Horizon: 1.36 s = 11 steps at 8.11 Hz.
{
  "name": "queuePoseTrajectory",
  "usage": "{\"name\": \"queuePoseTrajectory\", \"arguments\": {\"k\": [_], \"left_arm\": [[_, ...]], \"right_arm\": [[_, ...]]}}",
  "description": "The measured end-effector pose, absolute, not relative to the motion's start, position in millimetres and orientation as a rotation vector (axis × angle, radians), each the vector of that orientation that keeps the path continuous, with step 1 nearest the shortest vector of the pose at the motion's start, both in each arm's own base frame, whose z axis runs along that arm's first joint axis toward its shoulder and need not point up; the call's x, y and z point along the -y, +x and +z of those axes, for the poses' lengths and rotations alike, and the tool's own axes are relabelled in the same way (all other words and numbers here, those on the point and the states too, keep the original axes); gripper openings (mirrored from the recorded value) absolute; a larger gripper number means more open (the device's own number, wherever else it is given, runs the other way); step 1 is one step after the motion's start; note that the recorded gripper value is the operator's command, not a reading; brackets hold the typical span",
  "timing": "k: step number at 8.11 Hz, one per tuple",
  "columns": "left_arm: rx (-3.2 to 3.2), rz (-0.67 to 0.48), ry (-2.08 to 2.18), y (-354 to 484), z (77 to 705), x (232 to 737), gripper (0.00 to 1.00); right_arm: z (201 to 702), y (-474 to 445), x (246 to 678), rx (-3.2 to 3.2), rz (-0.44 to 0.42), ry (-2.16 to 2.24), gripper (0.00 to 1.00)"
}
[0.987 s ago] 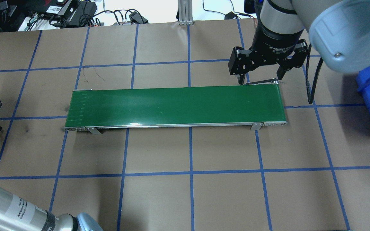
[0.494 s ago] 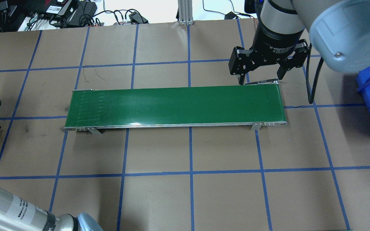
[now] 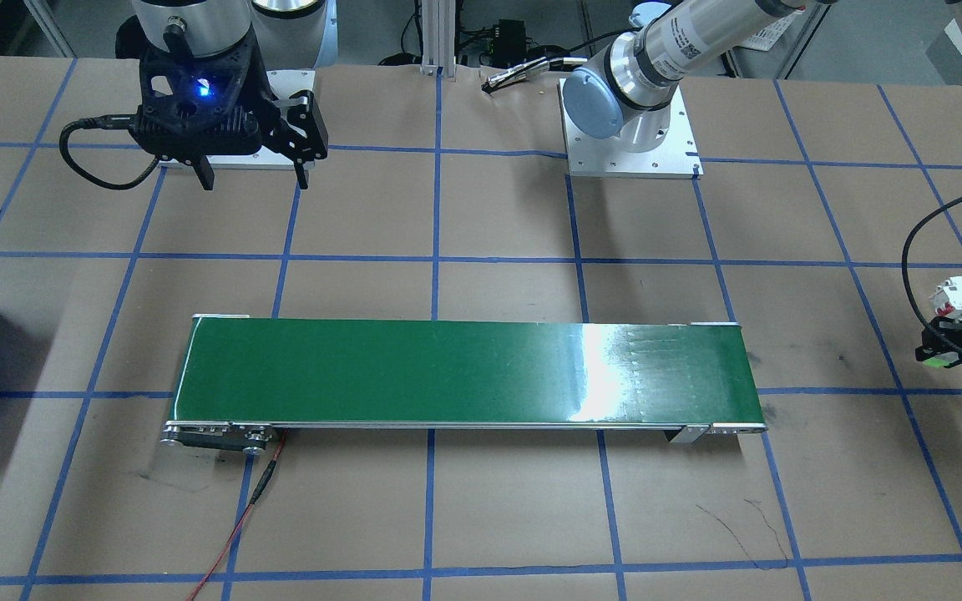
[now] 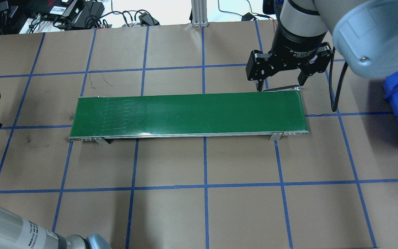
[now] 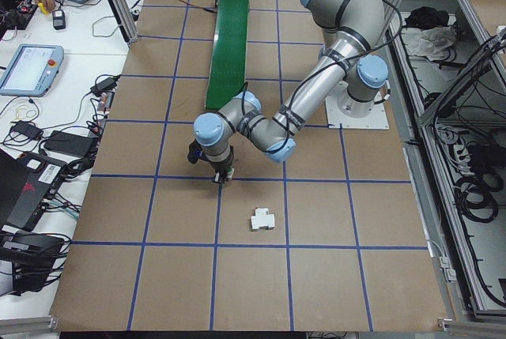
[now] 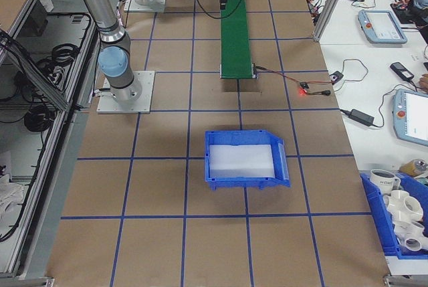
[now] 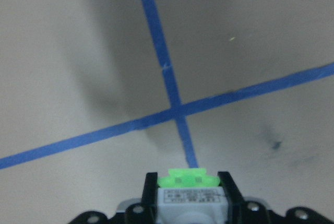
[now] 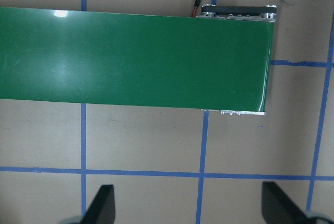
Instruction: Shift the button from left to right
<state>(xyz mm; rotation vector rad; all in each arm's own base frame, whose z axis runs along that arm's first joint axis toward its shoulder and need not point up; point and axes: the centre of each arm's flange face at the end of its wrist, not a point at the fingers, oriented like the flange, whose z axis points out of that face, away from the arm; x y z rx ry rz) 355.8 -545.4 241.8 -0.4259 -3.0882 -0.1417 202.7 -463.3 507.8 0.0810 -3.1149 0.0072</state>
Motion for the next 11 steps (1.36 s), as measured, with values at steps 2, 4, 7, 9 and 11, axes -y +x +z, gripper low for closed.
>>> {"name": "queuePoseTrajectory", "arguments": {"k": [2, 4, 7, 9, 11], "left_arm": [[3.114, -0.080, -0.472, 285, 295, 570, 0.00], [3.139, -0.027, -0.447, 207, 334, 589, 0.00], [3.150, 0.001, -0.347, 90, 355, 605, 0.00], [3.146, -0.014, -0.293, 58, 346, 608, 0.00], [3.099, -0.044, -0.272, 44, 325, 608, 0.00]], "right_arm": [[508, 203, 463, 3.115, 0.009, 0.081, 1.00], [508, 203, 464, 3.115, 0.012, 0.081, 1.00], [508, 203, 464, 3.115, 0.013, 0.081, 1.00], [508, 203, 464, 3.115, 0.013, 0.081, 1.00], [507, 203, 464, 3.115, 0.011, 0.081, 1.00]]}}
